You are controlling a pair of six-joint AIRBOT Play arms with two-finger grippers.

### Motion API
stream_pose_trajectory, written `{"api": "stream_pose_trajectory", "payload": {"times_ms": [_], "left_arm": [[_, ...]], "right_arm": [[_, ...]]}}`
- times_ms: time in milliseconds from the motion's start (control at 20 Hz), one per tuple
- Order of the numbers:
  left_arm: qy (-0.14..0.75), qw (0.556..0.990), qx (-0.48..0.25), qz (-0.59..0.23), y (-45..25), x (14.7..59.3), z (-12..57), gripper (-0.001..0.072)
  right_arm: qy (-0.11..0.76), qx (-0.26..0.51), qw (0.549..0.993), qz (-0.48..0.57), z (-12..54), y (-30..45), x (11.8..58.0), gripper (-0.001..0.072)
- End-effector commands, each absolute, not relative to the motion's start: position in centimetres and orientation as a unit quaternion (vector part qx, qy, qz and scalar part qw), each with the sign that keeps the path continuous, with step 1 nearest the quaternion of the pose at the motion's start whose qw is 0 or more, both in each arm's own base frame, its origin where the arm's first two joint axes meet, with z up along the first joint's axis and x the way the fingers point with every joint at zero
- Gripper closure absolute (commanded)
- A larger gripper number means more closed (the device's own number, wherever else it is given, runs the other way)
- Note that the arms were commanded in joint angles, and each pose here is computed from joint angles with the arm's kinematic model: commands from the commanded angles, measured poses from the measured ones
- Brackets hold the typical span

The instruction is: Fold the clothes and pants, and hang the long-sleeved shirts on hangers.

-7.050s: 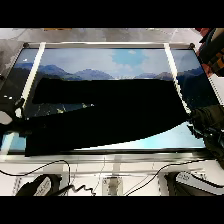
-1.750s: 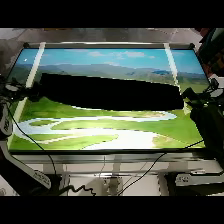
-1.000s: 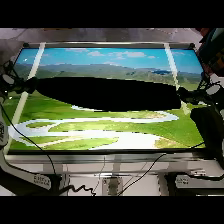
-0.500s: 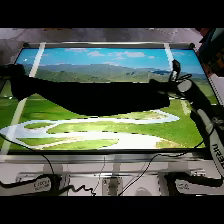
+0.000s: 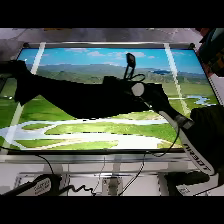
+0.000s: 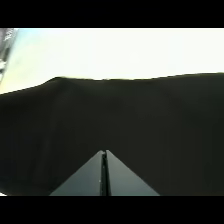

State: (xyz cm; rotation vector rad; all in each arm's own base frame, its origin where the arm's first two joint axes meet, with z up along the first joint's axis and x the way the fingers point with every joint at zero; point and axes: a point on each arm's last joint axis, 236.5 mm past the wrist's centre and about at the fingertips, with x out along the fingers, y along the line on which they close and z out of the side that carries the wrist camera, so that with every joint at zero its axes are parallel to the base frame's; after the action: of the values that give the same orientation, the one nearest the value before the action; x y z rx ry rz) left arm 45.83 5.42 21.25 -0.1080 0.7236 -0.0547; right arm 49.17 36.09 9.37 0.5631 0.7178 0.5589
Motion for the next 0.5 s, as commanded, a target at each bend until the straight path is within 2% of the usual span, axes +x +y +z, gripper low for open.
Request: {"api": "stream_pose_trajectory", "payload": {"times_ms": [0, 450], "left_arm": [[0.343, 0.937, -0.047, -0.055, 3.5, 44.2, 23.2, 0.07], [0.314, 0.934, -0.118, -0.125, -0.6, 44.3, 25.3, 0.07]], "right_arm": [[0.364, 0.312, 0.83, 0.286, 8.1, 42.9, 48.5, 0.0691], [0.413, 0.379, 0.753, 0.344, 2.9, 58.0, 44.5, 0.0692]]}}
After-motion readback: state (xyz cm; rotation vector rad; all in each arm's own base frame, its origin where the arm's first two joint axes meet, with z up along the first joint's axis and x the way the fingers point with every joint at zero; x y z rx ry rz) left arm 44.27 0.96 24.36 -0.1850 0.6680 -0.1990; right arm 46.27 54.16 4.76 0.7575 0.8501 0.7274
